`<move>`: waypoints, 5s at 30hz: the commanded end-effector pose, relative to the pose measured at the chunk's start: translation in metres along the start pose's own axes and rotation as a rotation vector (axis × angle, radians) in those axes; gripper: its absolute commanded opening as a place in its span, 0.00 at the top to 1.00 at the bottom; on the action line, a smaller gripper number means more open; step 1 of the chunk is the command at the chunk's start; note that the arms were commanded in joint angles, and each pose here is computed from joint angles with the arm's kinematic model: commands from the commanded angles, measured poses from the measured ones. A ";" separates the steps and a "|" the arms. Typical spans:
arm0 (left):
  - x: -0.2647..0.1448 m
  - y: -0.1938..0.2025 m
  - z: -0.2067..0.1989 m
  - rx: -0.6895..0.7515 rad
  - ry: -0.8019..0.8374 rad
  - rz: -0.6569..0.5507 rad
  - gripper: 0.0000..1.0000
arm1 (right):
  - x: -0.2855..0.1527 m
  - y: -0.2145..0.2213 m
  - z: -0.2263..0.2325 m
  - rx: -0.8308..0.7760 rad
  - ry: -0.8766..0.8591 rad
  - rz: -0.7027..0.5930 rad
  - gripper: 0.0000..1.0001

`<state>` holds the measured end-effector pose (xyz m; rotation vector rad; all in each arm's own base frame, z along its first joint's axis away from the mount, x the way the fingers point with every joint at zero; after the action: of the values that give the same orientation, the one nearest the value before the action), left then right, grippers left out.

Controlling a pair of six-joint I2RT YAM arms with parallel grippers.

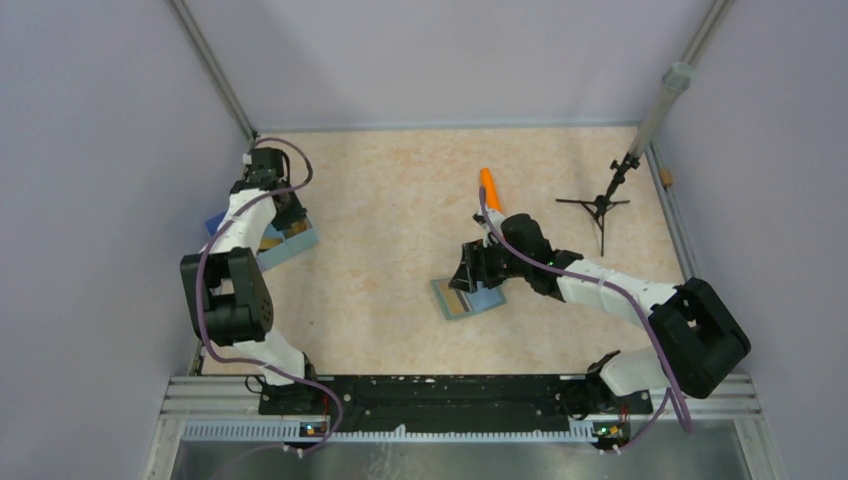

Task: Put the credit cards into the card holder
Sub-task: Pick up the credit card from the storage box, then insert the credit card into the card holder.

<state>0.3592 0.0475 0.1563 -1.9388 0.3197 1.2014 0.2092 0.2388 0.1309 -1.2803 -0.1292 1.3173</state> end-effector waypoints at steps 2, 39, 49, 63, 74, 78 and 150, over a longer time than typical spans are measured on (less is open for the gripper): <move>-0.012 -0.001 0.026 -0.016 -0.098 -0.036 0.66 | 0.001 -0.012 -0.001 -0.010 -0.011 -0.051 0.33; -0.005 -0.009 0.051 -0.104 -0.068 -0.006 0.78 | 0.001 -0.014 0.002 -0.004 -0.030 -0.062 0.34; -0.013 -0.016 0.050 -0.111 -0.061 -0.042 0.93 | -0.001 -0.015 0.002 -0.007 -0.027 -0.062 0.34; -0.047 -0.021 0.051 -0.095 -0.013 -0.134 1.00 | -0.006 -0.020 0.002 -0.017 -0.001 -0.068 0.35; -0.122 0.013 0.004 0.030 0.465 -0.107 1.00 | -0.030 -0.043 0.011 -0.129 -0.030 -0.139 0.29; -0.145 0.054 -0.035 0.205 0.617 0.006 1.00 | -0.047 -0.054 0.018 -0.180 -0.126 -0.189 0.27; -0.213 0.245 -0.114 0.052 1.559 0.477 1.00 | -0.071 -0.055 0.054 -0.019 -0.392 -0.508 0.56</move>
<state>0.1727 -0.2359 0.2360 -2.4030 1.7176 -0.4029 0.1774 0.2362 0.2323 -0.8184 -0.7354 1.1373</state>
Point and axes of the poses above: each gripper's point midway between its finger pads, its own x axis out along the fingers, its own z axis along the line the jaws close on, y = z × x, the point moved 6 cm from there along -x, back along the fingers, and after that the axes turned 13 degrees about -x, right-handed, at the moved point
